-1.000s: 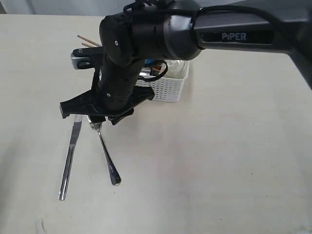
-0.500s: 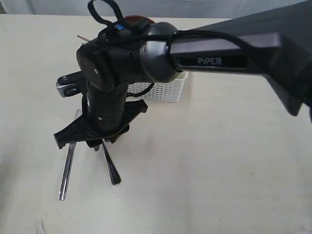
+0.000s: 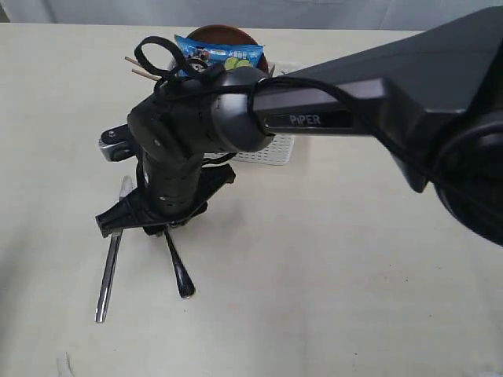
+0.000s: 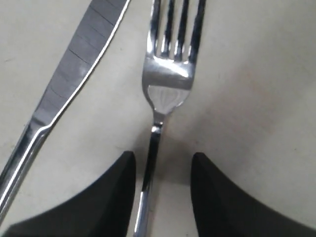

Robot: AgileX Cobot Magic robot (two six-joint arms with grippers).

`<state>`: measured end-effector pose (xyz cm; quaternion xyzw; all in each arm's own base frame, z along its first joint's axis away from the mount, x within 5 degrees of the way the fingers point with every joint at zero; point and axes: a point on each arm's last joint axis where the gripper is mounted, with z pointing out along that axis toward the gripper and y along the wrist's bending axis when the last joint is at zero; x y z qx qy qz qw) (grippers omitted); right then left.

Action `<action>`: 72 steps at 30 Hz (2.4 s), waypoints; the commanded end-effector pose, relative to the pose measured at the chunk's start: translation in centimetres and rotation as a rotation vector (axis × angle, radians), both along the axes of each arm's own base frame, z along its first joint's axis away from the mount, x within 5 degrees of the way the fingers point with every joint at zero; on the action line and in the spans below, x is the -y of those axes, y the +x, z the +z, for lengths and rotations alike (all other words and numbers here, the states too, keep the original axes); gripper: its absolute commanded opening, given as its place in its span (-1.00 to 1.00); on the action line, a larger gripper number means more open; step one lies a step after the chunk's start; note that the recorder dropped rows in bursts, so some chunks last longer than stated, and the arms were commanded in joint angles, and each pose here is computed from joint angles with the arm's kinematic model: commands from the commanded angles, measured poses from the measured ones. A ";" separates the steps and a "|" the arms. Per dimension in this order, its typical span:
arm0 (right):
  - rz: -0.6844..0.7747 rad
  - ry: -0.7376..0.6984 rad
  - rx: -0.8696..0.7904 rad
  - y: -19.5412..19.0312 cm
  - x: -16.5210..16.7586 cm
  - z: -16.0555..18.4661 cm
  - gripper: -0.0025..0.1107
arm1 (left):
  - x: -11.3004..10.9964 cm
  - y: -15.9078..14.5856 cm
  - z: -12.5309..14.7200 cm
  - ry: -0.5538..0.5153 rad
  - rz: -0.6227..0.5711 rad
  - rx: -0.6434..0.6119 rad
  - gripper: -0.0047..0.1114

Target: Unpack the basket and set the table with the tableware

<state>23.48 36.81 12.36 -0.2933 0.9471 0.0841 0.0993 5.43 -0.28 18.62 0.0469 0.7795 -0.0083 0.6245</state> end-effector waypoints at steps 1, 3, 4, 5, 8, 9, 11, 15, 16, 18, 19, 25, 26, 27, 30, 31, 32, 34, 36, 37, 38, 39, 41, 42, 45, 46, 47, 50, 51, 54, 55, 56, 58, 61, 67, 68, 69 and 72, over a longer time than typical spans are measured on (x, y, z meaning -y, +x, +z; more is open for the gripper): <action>-0.007 -0.014 0.011 0.3 0.1 -0.5 -0.46 | 0.1 0.0 0.0 -0.004 -0.008 0.006 -0.92; -0.011 -0.006 0.010 0.3 0.1 -0.2 -0.70 | 0.1 0.0 0.0 -0.004 -0.008 0.006 -0.92; -0.014 -0.005 0.007 0.2 0.1 -0.1 -0.89 | 0.1 0.0 0.0 -0.004 -0.008 0.006 -0.92; -0.023 0.004 0.001 0.2 0.1 0.1 -0.96 | 0.1 0.0 0.0 -0.004 -0.008 0.006 -0.92; -0.078 0.006 -0.019 0.1 0.3 0.5 -0.96 | 0.1 0.0 0.0 -0.004 -0.008 0.006 -0.92; -0.118 0.005 -0.030 0.2 0.5 0.8 -0.96 | 0.1 0.0 0.0 -0.004 -0.008 0.006 -0.92; -0.201 -0.009 -0.073 0.0 0.8 1.0 -0.96 | 0.1 0.0 0.0 -0.004 -0.008 0.006 -0.92; -0.325 -0.018 -0.136 -0.5 1.0 1.4 -0.96 | 0.1 0.0 0.0 -0.004 -0.008 0.006 -0.92; -0.348 -0.005 -0.151 -0.6 1.0 1.6 -0.96 | 0.1 0.0 0.0 -0.004 -0.008 0.006 -0.92; -0.382 0.032 -0.179 -0.9 0.5 1.8 -0.96 | 0.1 0.0 0.0 -0.004 -0.008 0.006 -0.92; -0.390 0.054 -0.189 -1.1 0.2 1.8 -0.96 | 0.1 0.0 0.0 -0.004 -0.008 0.006 -0.92; -0.355 0.109 -0.171 -2.5 -1.3 1.6 -0.96 | 0.1 0.0 0.0 -0.004 -0.008 0.006 -0.92; -0.362 0.108 -0.174 -2.6 -1.4 1.5 -0.96 | 0.1 0.0 0.0 -0.004 -0.008 0.006 -0.92; -0.370 0.101 -0.178 -2.6 -1.3 1.3 -0.96 | 0.1 0.0 0.0 -0.004 -0.008 0.006 -0.92; -0.374 0.097 -0.181 -2.6 -1.3 1.2 -0.96 | 0.1 0.0 0.0 -0.016 -0.008 0.005 -0.92; -0.378 0.100 -0.181 -2.6 -1.3 1.2 -0.96 | 0.1 0.0 0.0 -0.014 -0.008 0.005 -0.92; -0.390 0.101 -0.184 -2.6 -1.3 1.2 -0.96 | 0.1 0.0 0.0 -0.014 -0.008 0.005 -0.92; -0.400 0.107 -0.184 -2.6 -1.4 1.3 -0.96 | 0.1 0.0 0.0 -0.014 -0.008 0.005 -0.92; -0.400 0.120 -0.179 -2.5 -1.5 1.3 -0.96 | 0.1 0.0 0.0 -0.014 -0.008 0.005 -0.92; -0.400 0.127 -0.176 -2.5 -1.5 1.3 -0.96 | 0.1 0.0 0.0 -0.014 -0.008 0.005 -0.92; -0.400 0.133 -0.173 -2.4 -1.6 1.3 -0.96 | 0.1 0.0 0.0 -0.014 -0.008 0.005 -0.92; -0.400 0.133 -0.173 -2.4 -1.6 1.3 -0.96 | 0.1 0.0 0.0 -0.014 -0.008 0.005 -0.92; -0.401 0.132 -0.176 -2.4 -1.6 1.3 -0.96 | 0.1 0.0 0.0 -0.014 -0.008 0.005 -0.92; -0.401 0.130 -0.177 -2.5 -1.5 1.3 -0.96 | 0.1 0.0 0.0 -0.014 -0.008 0.005 -0.92; -0.401 0.128 -0.177 -2.5 -1.5 1.3 -0.96 | 0.1 0.0 0.0 -0.014 -0.008 0.005 -0.92; -0.402 0.131 -0.179 -2.5 -1.6 1.3 -0.96 | 0.1 0.0 0.0 -0.014 -0.008 0.005 -0.92; -0.405 0.139 -0.188 -2.6 -1.7 1.3 -0.96 | 0.1 0.0 0.0 -0.014 -0.008 0.005 -0.92; -0.403 0.145 -0.193 -2.9 -2.0 1.0 -0.96 | 0.1 0.0 0.0 -0.014 -0.008 0.005 -0.92; -0.404 0.143 -0.200 -3.0 -2.1 0.8 -0.96 | 0.1 0.0 0.0 -0.014 -0.008 0.005 -0.92; -0.394 0.130 -0.209 -3.3 -2.3 0.1 -0.96 | 0.1 0.0 0.0 -0.014 -0.008 0.005 -0.92; -0.396 0.129 -0.211 -3.4 -2.3 0.0 -0.96 | 0.1 0.0 0.0 -0.014 -0.008 0.005 -0.92; -0.391 0.130 -0.209 -3.3 -2.3 -0.1 -0.96 | 0.1 0.0 0.0 -0.012 -0.008 0.005 -0.92; -0.377 0.127 -0.202 -3.3 -2.3 -0.1 -0.96 | 0.1 0.0 0.0 -0.012 -0.008 0.005 -0.92; -0.373 0.127 -0.202 -3.3 -2.3 -0.1 -0.96 | 0.1 0.0 0.0 -0.012 -0.008 0.005 -0.92; -0.390 0.154 -0.189 -2.6 -2.2 0.0 -0.96 | 0.1 0.0 0.0 -0.012 -0.008 0.005 -0.92; -0.400 0.153 -0.189 -2.3 -2.0 0.0 -0.96 | 0.1 0.0 0.0 -0.012 -0.008 0.005 -0.92; -0.410 0.152 -0.192 -2.1 -1.9 0.0 -0.96 | 0.1 0.0 0.0 -0.012 -0.008 0.005 -0.92; -0.423 0.150 -0.200 -1.8 -1.7 0.0 -0.96 | 0.1 0.0 0.0 -0.012 -0.008 0.005 -0.92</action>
